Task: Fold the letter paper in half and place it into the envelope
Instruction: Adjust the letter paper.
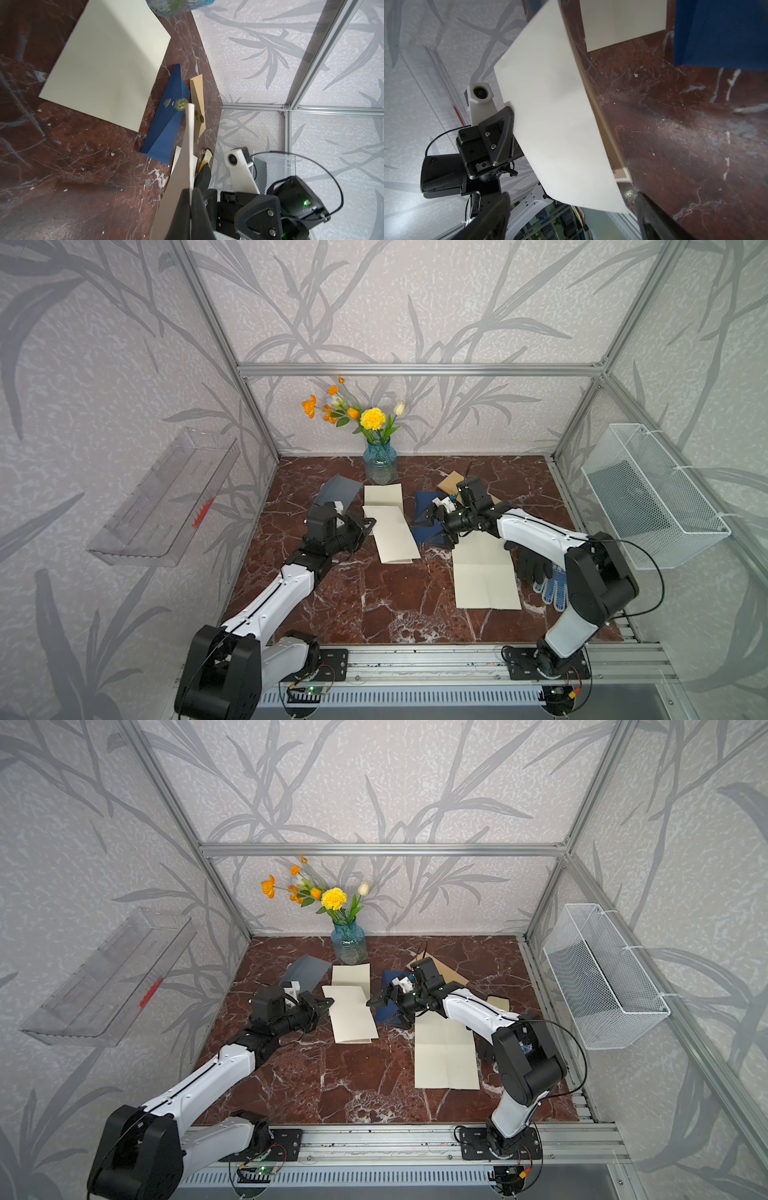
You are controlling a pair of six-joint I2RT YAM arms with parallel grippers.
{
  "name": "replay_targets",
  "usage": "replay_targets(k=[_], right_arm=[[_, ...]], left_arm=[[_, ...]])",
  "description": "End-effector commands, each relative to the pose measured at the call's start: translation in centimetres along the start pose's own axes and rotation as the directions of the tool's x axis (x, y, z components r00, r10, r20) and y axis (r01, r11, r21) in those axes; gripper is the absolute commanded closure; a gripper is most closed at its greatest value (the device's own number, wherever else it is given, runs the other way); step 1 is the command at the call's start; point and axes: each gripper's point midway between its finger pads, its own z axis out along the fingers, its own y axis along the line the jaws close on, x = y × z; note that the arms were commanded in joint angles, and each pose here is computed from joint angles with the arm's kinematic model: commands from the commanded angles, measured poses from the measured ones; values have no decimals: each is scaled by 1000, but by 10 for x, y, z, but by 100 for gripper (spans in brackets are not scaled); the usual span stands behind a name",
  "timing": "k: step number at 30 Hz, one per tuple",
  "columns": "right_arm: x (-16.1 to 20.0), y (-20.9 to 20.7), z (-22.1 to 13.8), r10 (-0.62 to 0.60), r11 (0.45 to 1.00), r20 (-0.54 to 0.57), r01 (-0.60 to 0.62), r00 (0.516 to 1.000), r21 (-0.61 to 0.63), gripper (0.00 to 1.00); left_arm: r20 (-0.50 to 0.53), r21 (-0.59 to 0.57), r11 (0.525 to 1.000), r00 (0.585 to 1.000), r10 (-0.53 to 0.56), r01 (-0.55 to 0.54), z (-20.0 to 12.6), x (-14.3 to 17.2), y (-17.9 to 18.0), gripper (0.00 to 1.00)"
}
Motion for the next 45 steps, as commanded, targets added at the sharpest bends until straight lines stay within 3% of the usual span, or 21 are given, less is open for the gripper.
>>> replay_targets(k=[1,9,23,25,33,38,40,42,43,44,45], right_arm=[[1,32,-5,104,985,47,-97,993,-141,8],[16,51,17,186,962,35,-174,982,-212,7],[-10,39,50,230,953,105,-201,968,-228,9],[-16,38,51,230,952,130,-195,965,-235,19],[-26,52,46,177,955,187,-124,966,-269,75],[-27,56,48,155,958,183,-102,971,-269,97],[-27,55,50,148,961,176,-99,973,-259,100],[-27,56,50,136,962,175,-88,975,-258,100],[-27,57,51,130,963,174,-83,976,-255,100],[-28,58,50,123,964,174,-76,977,-254,100],[-28,59,50,112,965,175,-66,978,-253,100]], left_arm=[[146,11,999,988,-54,53,-4,-24,1,100],[263,107,979,945,-197,174,6,-46,-2,100],[271,163,951,915,-299,263,16,-41,-3,100],[264,158,947,912,-314,281,16,-39,1,100],[249,151,935,903,-351,322,16,-34,11,100],[248,138,932,900,-359,334,16,-33,16,100],[248,133,932,899,-360,336,16,-32,18,100],[248,129,931,898,-363,340,17,-32,19,95],[246,129,932,900,-361,338,17,-32,18,84],[241,128,934,903,-356,334,17,-31,16,71],[232,126,937,909,-347,325,17,-30,14,48]])
